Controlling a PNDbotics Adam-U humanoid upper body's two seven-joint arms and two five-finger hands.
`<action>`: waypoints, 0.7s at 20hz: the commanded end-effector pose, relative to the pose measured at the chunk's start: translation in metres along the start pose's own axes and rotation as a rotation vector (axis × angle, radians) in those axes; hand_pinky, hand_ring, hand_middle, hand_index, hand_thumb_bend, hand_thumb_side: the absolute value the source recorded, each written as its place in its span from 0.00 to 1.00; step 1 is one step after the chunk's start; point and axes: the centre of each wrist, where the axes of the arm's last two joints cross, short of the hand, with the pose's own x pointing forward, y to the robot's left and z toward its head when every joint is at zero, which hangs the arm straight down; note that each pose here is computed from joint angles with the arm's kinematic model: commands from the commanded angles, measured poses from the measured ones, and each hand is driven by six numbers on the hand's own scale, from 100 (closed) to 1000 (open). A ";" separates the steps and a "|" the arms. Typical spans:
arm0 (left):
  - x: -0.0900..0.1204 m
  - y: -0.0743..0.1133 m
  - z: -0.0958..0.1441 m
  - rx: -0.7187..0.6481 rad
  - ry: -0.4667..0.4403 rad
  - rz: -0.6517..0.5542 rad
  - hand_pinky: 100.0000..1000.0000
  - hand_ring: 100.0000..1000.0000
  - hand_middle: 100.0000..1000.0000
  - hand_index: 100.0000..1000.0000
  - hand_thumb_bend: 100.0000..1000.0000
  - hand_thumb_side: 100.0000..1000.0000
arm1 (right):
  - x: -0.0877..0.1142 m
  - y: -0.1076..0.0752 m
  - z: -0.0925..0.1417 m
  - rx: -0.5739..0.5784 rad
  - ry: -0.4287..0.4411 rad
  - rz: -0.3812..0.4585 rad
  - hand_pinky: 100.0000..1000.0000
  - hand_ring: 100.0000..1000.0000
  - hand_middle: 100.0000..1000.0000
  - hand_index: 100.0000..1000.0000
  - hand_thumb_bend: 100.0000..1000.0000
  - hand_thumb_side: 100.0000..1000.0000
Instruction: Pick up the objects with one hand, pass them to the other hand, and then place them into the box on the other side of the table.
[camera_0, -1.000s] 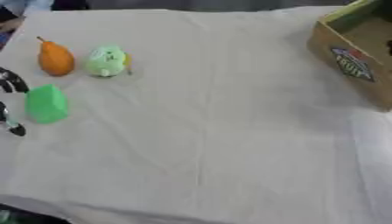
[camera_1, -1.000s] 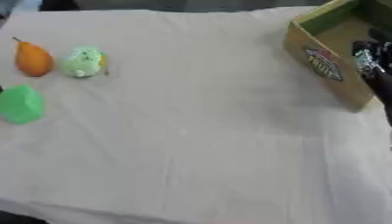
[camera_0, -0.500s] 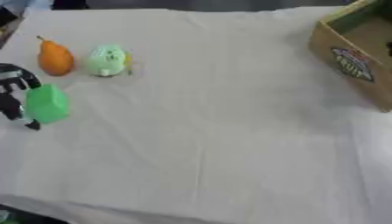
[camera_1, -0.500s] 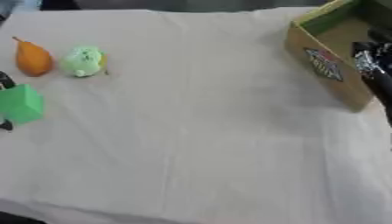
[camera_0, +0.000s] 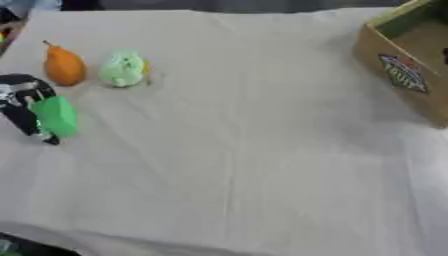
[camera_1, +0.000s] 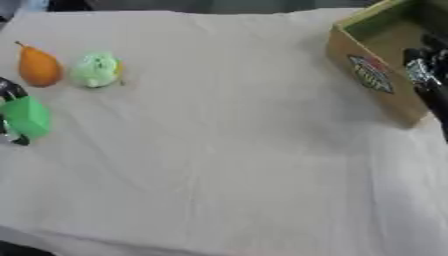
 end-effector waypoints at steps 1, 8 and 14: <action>-0.004 0.015 0.008 0.019 0.024 -0.025 0.75 0.80 0.73 0.73 0.65 0.00 | 0.006 -0.005 -0.003 0.003 -0.021 0.023 1.00 0.93 0.83 1.00 0.00 0.69; -0.007 0.018 0.011 -0.008 0.044 -0.039 0.72 0.78 0.68 0.64 0.60 0.00 | 0.006 -0.005 -0.003 0.004 -0.019 0.026 1.00 0.93 0.83 1.00 0.00 0.69; -0.006 0.028 0.024 0.068 0.028 -0.014 0.65 0.70 0.60 0.54 0.53 0.00 | 0.006 -0.005 -0.003 0.000 -0.020 0.026 1.00 0.93 0.83 1.00 0.00 0.68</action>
